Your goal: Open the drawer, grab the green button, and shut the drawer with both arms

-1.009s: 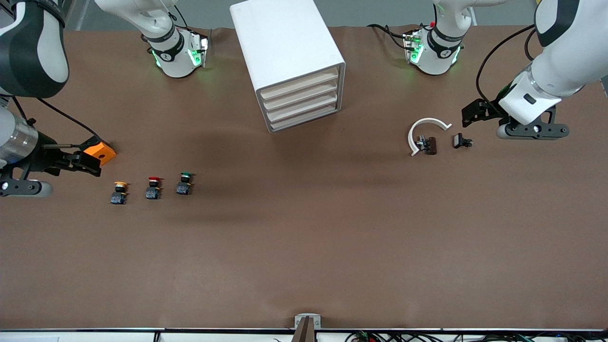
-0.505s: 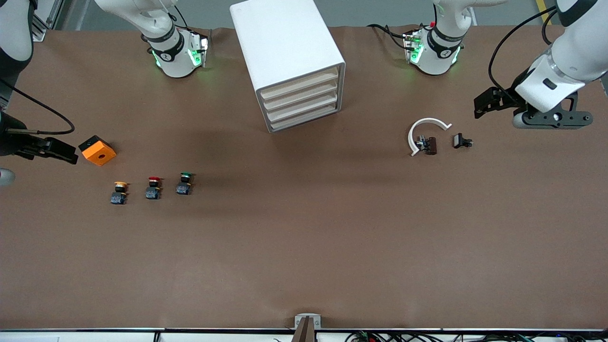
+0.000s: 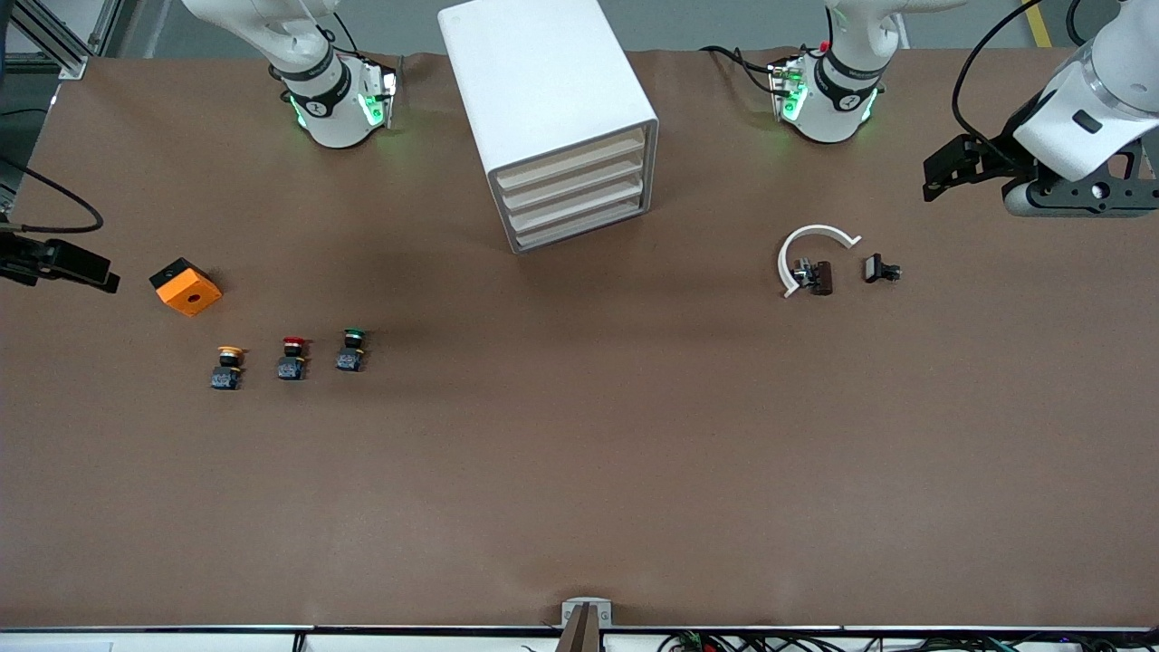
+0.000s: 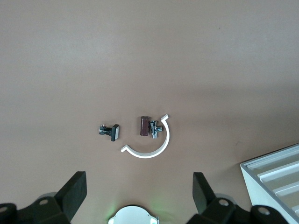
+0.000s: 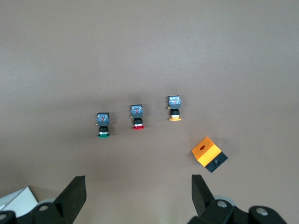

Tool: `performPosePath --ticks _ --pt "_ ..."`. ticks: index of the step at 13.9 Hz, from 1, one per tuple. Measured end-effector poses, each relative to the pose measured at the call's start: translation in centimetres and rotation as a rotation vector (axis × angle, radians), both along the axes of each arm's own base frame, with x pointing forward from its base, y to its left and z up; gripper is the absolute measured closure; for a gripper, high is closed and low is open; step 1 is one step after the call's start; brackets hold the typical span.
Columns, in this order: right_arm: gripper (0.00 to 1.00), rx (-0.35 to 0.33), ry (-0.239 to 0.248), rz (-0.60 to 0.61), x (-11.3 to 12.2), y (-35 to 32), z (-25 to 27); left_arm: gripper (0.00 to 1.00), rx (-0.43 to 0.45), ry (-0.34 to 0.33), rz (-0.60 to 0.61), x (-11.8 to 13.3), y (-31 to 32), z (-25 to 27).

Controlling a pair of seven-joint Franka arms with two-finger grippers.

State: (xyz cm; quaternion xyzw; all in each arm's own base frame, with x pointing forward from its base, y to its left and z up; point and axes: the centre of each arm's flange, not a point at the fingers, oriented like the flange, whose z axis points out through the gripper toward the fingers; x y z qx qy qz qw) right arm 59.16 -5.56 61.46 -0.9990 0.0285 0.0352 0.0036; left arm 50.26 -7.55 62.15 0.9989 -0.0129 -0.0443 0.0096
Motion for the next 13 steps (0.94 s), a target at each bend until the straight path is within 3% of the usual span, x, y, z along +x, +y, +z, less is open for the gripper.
performPosePath --ticks 5,13 --pt "0.0 0.02 -0.023 0.016 -1.7 0.6 2.6 0.0 0.001 0.004 0.0 -0.1 0.1 0.4" --pt "0.0 0.04 -0.012 0.009 -7.4 2.1 5.5 0.0 0.001 0.005 0.0 -0.2 0.0 0.6"
